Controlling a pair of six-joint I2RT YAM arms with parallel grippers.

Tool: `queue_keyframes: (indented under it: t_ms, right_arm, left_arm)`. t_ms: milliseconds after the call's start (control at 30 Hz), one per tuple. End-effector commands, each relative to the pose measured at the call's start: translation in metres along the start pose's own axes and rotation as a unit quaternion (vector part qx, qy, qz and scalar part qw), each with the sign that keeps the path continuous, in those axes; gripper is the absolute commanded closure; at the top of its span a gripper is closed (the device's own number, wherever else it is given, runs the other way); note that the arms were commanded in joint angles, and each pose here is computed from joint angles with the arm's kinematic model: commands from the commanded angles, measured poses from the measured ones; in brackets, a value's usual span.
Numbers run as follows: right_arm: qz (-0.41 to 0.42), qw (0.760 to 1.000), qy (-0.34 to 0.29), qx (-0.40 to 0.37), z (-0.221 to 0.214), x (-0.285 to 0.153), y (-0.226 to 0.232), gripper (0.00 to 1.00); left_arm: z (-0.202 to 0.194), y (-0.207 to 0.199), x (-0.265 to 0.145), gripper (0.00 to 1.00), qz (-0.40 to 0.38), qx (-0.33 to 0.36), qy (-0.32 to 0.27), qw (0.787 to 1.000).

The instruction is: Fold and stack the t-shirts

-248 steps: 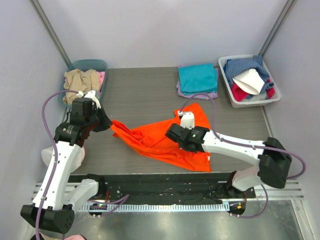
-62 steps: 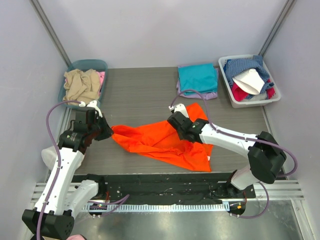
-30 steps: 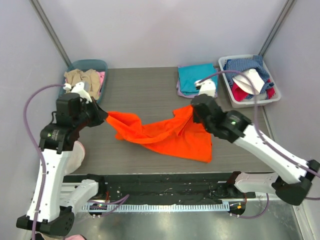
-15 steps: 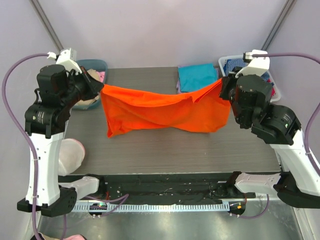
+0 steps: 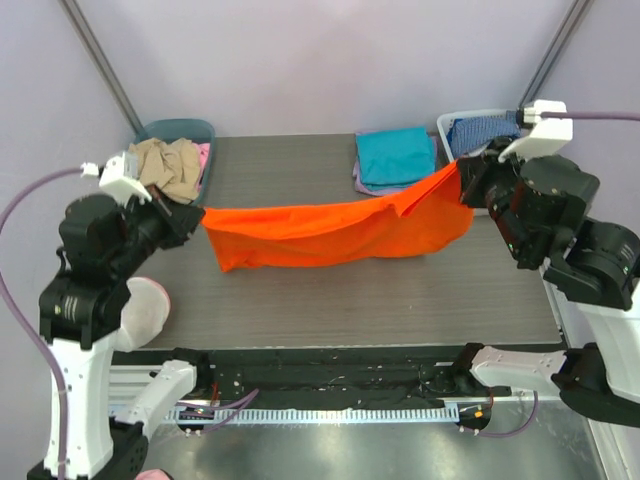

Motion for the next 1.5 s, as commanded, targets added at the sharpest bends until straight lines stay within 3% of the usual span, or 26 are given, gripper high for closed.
queue_keyframes:
  t_ms: [0,300,467,567,733,833,867,933,1000,1067,1100,1133,1200,1233,1267,1400,1467]
  right_arm:
    - [0.063,0.997,0.017,0.033,-0.014,-0.028,-0.009,0.99]
    - [0.094,0.994,0.015,0.055,0.008,-0.072,-0.041,0.99]
    - [0.095,0.994,0.023,0.049,0.011,-0.070,-0.039,0.99]
    - [0.077,0.996,0.024,0.042,-0.002,-0.051,-0.028,0.99]
    - [0.014,0.999,0.034,-0.001,-0.019,0.002,0.002,0.99]
    - [-0.002,0.999,0.037,-0.015,-0.014,0.052,0.022,0.99]
    - [-0.006,0.999,0.051,-0.015,-0.018,0.086,0.028,0.99]
    - [0.037,0.998,0.054,0.010,-0.014,0.120,0.029,0.99]
    - [-0.002,0.997,0.072,0.012,-0.025,0.179,0.010,0.99]
    - [-0.011,0.998,0.053,0.022,-0.006,0.208,-0.013,0.99]
    - [-0.011,0.997,0.079,0.021,-0.021,0.243,-0.014,0.99]
    - [-0.007,0.999,0.015,0.031,0.024,0.233,-0.021,0.99]
    - [0.000,0.999,-0.017,0.031,0.048,0.231,-0.027,0.99]
    - [0.007,0.998,-0.054,0.037,0.068,0.215,-0.032,0.99]
    - [0.016,0.994,-0.099,0.048,0.088,0.202,-0.035,0.99]
    - [0.039,0.990,-0.131,0.046,0.099,0.150,-0.036,0.99]
    - [0.057,0.988,-0.136,0.051,0.097,0.117,-0.035,0.99]
  left_arm:
    - [-0.026,0.007,-0.038,1.00,-0.033,-0.047,-0.016,0.998]
    - [-0.034,-0.002,-0.120,1.00,-0.035,-0.054,-0.017,0.998]
    - [-0.036,-0.006,-0.110,1.00,-0.045,-0.060,0.012,0.997]
    - [-0.032,0.000,-0.078,1.00,-0.030,-0.047,0.015,0.998]
    - [-0.023,0.014,0.019,1.00,-0.009,-0.029,0.030,0.999]
    - [-0.007,0.017,0.085,1.00,0.007,-0.008,0.029,1.000]
    - [-0.002,0.017,0.100,1.00,0.011,-0.001,0.029,1.000]
    - [0.014,0.015,0.140,1.00,0.019,0.017,0.031,0.999]
    - [0.036,0.005,0.160,1.00,0.013,0.032,0.012,0.999]
    - [0.043,0.009,0.198,1.00,0.028,0.031,0.027,0.999]
    - [0.067,-0.010,0.196,1.00,0.005,0.036,0.000,0.999]
    - [0.067,-0.005,0.217,1.00,0.018,0.032,0.020,0.999]
    - [0.104,-0.043,0.198,1.00,-0.027,0.037,-0.025,0.999]
    - [0.109,-0.051,0.192,1.00,-0.033,0.030,-0.023,0.999]
    - [0.130,-0.073,0.171,1.00,-0.065,0.033,-0.060,0.996]
    - [0.144,-0.106,0.102,1.00,-0.129,0.030,-0.099,0.986]
    - [0.127,-0.097,0.068,1.00,-0.125,0.027,-0.102,0.986]
Point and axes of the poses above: each gripper's point midway between its finger pads, its own x axis out along the fingers, its own y axis along the line the jaws close on, z = x × y, the point moved 7 cm from there along -x, back along the fingers, and after that the axes turned 11 degrees about -x, right-handed, at the moved point
